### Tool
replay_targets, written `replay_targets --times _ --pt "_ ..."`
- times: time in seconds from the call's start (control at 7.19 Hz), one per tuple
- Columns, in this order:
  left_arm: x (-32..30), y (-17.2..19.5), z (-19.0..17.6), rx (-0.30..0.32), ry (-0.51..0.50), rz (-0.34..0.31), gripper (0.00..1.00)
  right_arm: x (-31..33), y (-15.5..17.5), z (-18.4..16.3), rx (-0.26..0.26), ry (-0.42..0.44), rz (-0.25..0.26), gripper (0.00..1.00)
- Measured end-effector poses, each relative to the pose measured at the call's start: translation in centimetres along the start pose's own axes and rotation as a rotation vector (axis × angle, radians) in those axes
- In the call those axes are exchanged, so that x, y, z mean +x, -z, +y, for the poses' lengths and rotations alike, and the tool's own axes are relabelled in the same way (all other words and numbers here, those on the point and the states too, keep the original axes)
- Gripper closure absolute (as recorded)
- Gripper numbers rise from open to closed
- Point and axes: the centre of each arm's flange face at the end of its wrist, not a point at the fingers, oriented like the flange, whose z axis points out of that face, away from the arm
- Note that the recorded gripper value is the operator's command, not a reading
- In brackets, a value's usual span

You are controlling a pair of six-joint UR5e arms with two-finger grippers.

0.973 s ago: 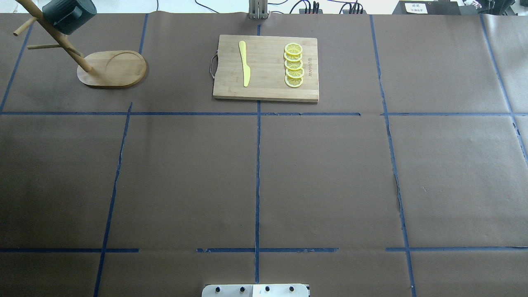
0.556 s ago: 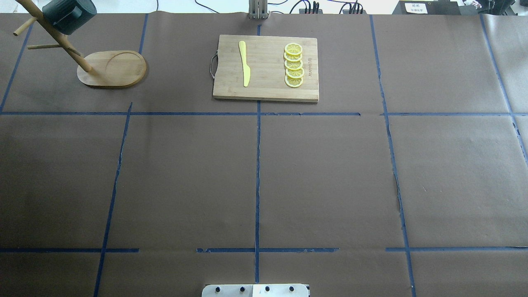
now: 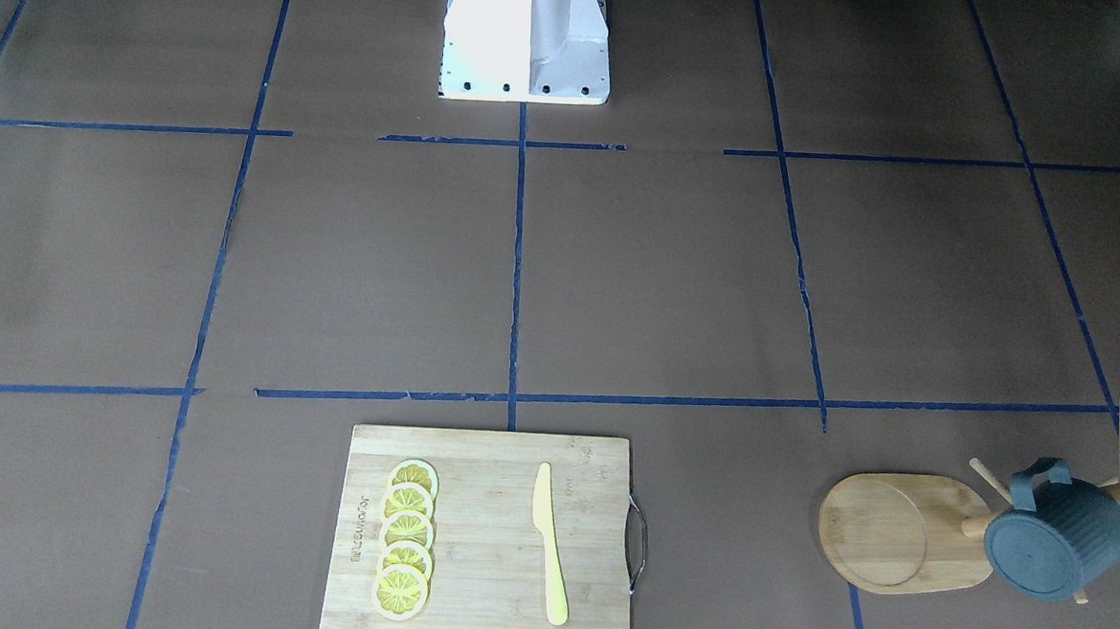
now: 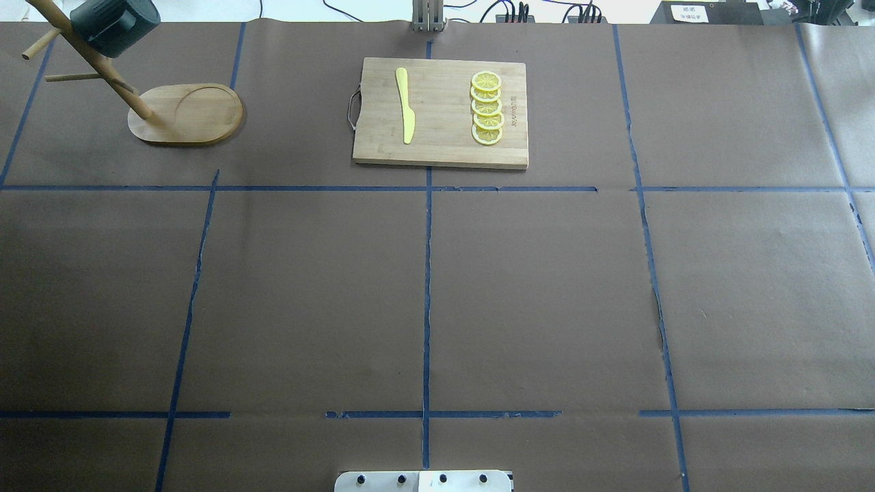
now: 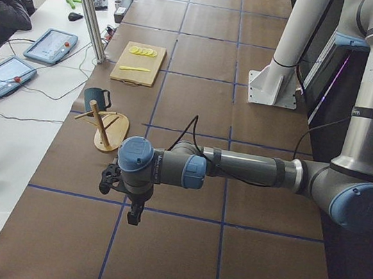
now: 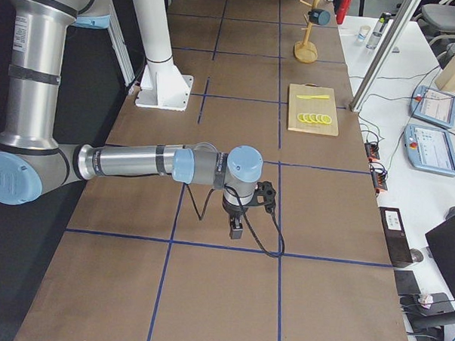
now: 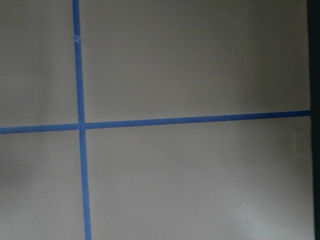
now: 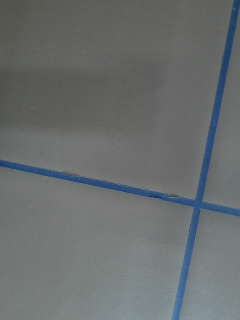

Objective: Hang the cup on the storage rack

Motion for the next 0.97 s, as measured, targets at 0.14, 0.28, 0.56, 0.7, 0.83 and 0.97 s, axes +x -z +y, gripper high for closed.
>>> replay_targets --times 0.14,0.28,0.56,0.7,0.83,0.97 --pt "-0.22 -0.39 0.57 -0.007 0.005 0.009 0.00 0.03 -0.02 0.01 0.000 0.000 0.001 0.00" --pt "-0.32 -0.56 0.82 -0.010 0.007 0.013 0.00 0.05 -0.04 0.01 -0.001 -0.001 0.001 0.00" --pt "-0.38 -0.69 0.99 -0.012 0.008 0.015 0.00 0.06 -0.04 0.01 -0.001 -0.001 0.002 0.00" --pt "-0.38 -0.73 1.01 -0.013 0.008 0.015 0.00 0.04 0.00 0.01 -0.001 0.000 0.004 0.00" --pt "-0.36 -0.74 1.01 -0.013 0.008 0.016 0.00 0.04 0.01 0.01 -0.001 0.001 0.006 0.00" --pt "-0.33 -0.72 0.99 -0.013 0.007 0.016 0.00 0.13 -0.05 0.03 -0.002 0.000 0.008 0.00"
